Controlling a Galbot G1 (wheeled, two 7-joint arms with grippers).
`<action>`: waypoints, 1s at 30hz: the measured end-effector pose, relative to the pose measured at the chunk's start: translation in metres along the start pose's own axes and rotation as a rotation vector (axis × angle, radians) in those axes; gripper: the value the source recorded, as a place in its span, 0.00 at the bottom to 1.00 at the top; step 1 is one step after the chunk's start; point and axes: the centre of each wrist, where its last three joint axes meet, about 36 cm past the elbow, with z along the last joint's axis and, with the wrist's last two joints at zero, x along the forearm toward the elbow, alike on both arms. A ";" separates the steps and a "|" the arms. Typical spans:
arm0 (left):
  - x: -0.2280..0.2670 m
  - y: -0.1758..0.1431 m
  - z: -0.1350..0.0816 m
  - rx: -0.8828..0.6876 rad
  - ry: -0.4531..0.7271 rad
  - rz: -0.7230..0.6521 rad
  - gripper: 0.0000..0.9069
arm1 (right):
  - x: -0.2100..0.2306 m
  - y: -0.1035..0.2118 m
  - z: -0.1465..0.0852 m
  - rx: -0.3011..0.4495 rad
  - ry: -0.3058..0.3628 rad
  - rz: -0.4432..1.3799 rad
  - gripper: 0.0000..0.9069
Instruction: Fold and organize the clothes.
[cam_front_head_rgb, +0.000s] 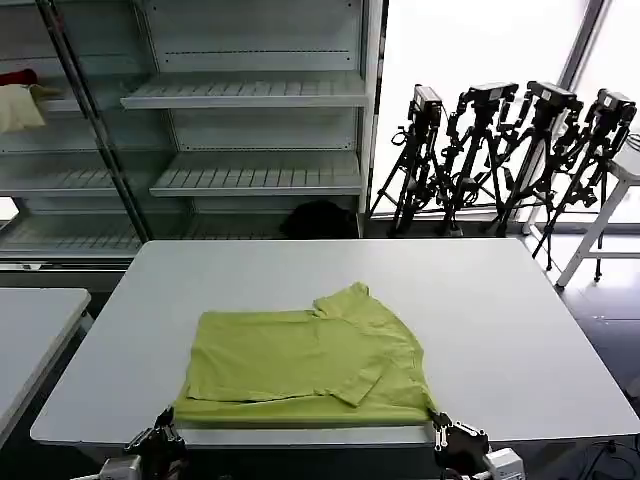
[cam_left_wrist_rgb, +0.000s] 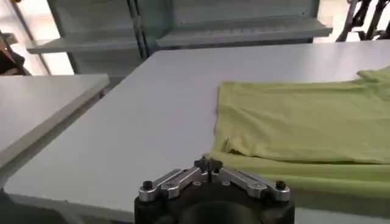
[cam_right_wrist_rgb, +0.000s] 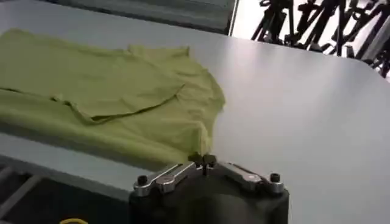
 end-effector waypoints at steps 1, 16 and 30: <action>0.001 0.000 0.000 -0.002 0.004 -0.002 1.00 | 0.002 0.001 0.001 -0.001 0.004 0.005 1.00; 0.023 0.004 -0.017 -0.042 -0.060 -0.034 1.00 | 0.022 0.011 -0.022 -0.029 -0.047 0.096 1.00; 0.019 0.021 -0.068 -0.031 -0.241 0.129 1.00 | -0.033 -0.021 -0.077 0.003 -0.276 0.058 1.00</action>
